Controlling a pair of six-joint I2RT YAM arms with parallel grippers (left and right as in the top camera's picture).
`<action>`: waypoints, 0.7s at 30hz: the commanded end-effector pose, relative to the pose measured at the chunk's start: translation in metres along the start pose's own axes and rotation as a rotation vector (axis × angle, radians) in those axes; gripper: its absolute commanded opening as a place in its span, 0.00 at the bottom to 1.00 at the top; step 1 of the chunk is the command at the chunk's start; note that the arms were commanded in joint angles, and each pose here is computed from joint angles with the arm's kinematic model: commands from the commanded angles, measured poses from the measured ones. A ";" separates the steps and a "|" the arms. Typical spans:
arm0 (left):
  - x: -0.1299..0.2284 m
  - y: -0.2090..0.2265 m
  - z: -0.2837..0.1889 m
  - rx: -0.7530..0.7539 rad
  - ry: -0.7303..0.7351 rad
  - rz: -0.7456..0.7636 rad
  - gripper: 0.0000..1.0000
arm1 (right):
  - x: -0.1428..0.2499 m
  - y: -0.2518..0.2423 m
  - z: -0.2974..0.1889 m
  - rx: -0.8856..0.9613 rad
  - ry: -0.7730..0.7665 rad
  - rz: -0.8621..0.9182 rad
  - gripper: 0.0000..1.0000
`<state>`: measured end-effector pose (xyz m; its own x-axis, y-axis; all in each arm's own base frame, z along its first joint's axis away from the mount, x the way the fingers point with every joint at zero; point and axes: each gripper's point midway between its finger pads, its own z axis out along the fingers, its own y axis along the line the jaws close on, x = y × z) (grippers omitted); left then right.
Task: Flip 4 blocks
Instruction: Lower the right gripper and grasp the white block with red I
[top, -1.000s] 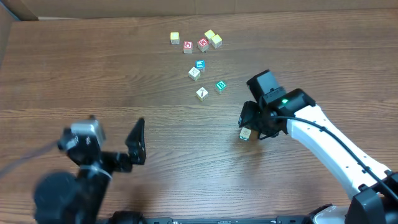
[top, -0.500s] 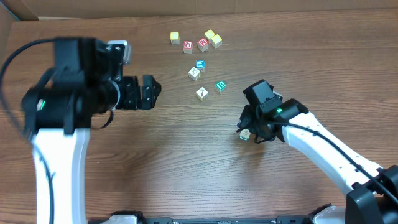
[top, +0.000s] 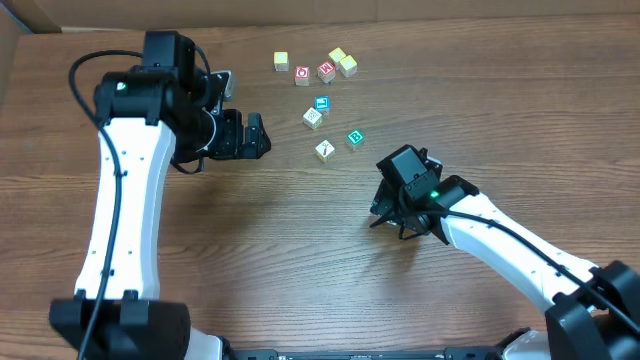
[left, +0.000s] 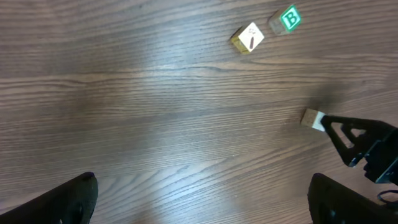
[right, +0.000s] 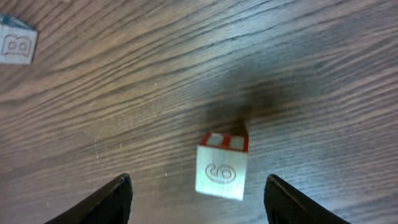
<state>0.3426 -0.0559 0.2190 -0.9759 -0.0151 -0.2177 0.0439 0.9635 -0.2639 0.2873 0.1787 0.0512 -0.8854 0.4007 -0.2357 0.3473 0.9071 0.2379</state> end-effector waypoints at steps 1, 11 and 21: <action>-0.007 -0.006 0.005 0.024 0.006 -0.006 1.00 | 0.002 -0.010 0.016 0.058 0.005 0.033 0.69; -0.010 -0.003 0.014 0.023 0.021 -0.010 1.00 | 0.009 -0.017 0.033 0.107 0.038 0.028 0.50; -0.011 -0.003 0.014 0.023 0.019 -0.009 1.00 | 0.004 -0.010 0.031 0.090 0.029 0.008 0.34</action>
<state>0.3505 -0.0563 0.2027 -0.9837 -0.0178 -0.1787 0.0307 0.9638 -0.2648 0.2825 0.1729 0.0123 -0.8915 0.4146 -0.1823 0.3925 0.9081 0.1458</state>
